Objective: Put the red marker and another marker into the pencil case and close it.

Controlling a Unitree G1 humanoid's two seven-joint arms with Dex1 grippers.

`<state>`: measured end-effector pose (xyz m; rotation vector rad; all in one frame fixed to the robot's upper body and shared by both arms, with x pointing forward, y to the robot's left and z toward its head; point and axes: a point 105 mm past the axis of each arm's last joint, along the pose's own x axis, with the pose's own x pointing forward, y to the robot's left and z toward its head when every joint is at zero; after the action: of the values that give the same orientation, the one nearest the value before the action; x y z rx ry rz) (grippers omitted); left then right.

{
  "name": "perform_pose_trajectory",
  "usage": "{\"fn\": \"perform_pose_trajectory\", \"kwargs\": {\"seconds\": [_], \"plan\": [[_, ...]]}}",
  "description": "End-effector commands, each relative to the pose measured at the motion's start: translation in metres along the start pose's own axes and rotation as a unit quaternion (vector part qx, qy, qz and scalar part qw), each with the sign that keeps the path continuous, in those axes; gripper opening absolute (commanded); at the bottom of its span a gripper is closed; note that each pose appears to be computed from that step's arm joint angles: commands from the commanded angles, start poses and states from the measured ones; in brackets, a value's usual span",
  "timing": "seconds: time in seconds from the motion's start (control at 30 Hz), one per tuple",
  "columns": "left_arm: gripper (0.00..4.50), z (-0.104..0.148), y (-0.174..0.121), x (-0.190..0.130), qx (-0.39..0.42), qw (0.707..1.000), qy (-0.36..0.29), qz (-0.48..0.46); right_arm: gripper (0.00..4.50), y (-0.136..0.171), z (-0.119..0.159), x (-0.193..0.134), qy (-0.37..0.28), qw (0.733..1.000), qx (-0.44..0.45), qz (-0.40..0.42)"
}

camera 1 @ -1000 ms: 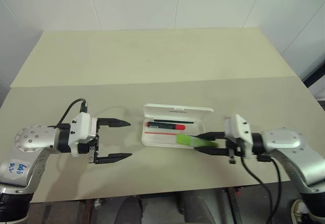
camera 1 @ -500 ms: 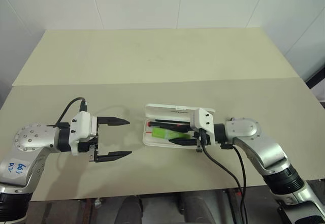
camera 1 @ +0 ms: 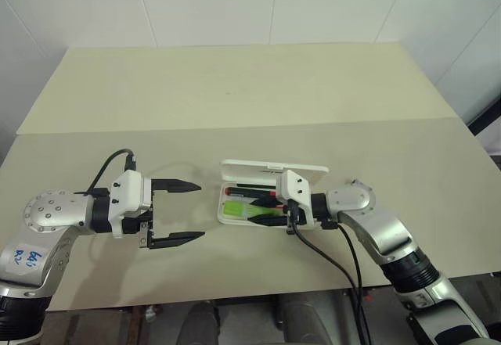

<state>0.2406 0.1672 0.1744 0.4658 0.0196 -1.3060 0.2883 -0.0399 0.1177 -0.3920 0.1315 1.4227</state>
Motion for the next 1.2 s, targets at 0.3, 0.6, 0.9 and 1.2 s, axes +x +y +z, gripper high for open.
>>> {"fn": "perform_pose_trajectory", "kwargs": {"seconds": [0.3, 0.6, 0.9, 1.2], "plan": [[4.50, 0.012, 0.001, 0.003, 0.024, 1.000, -0.008, -0.001, 2.50, -0.005, 0.011, 0.002, -0.012, 0.999, -0.038, 0.006], [4.50, 0.010, 0.002, 0.003, 0.023, 1.000, -0.009, -0.003, 2.85, -0.002, 0.046, -0.012, -0.067, 0.997, -0.027, 0.002], [4.50, 0.008, -0.001, 0.008, 0.020, 1.000, -0.020, -0.013, 2.85, 0.054, 0.023, -0.066, -0.035, 0.997, 0.067, -0.006], [4.50, 0.004, -0.002, 0.023, 0.011, 0.999, -0.026, -0.036, 4.48, 0.024, -0.011, -0.156, 0.037, 0.969, 0.097, -0.222]]}}
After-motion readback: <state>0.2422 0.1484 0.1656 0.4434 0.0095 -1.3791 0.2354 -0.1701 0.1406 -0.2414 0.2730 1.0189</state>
